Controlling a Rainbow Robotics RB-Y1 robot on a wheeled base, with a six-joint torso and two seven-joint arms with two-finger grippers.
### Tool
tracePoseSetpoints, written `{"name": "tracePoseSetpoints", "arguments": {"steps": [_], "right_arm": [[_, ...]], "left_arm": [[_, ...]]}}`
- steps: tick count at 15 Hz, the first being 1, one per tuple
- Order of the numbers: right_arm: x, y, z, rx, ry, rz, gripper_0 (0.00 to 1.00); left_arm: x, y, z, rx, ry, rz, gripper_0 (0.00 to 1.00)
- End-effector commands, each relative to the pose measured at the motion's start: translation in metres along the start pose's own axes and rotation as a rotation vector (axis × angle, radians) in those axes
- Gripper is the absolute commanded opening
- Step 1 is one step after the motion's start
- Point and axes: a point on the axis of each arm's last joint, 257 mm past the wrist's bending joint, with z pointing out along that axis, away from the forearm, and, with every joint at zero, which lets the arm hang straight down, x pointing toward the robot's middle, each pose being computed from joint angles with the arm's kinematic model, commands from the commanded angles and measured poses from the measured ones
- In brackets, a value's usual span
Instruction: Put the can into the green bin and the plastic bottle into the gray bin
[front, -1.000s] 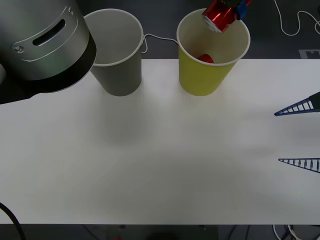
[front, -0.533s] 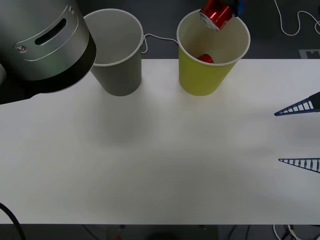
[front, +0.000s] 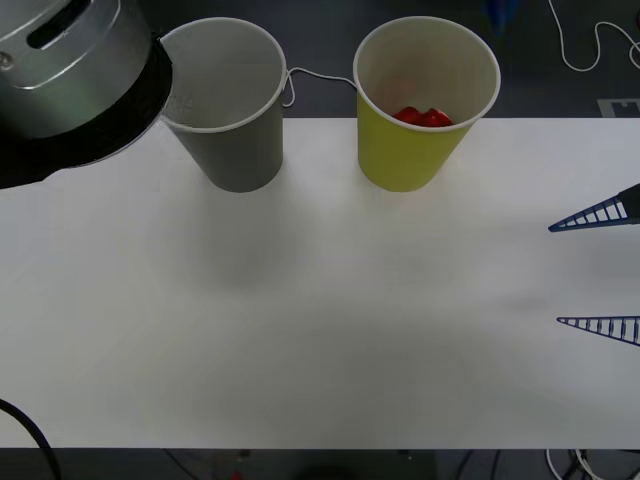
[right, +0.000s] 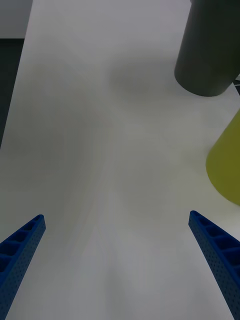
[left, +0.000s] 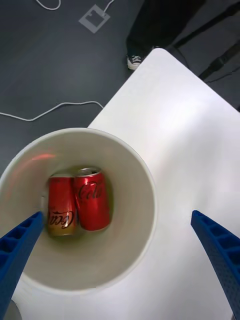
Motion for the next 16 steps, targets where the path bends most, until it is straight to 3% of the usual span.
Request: {"name": "tracePoseSetpoints", "arguments": {"steps": [1,4,6,8,12,16], "right_arm": [[0.000,0.000,0.000,0.000,0.000,0.000,1.00],[0.000,0.000,0.000,0.000,0.000,0.000,1.00],[0.000,0.000,0.000,0.000,0.000,0.000,1.00],[0.000,0.000,0.000,0.000,0.000,0.000,1.00],[0.000,0.000,0.000,0.000,0.000,0.000,1.00],[0.000,0.000,0.000,0.000,0.000,0.000,1.00]], "left_arm": [[0.013,0.014,-0.032,0.043,0.024,-0.005,1.00],[0.037,0.043,-0.069,0.066,0.043,-0.008,1.00],[0.064,0.067,-0.089,0.052,0.049,0.059,1.00],[0.094,0.081,-0.107,0.036,0.051,0.119,1.00],[0.158,0.105,-0.145,0.042,0.021,0.123,1.00],[0.219,0.117,-0.184,0.035,0.021,0.131,1.00]]}}
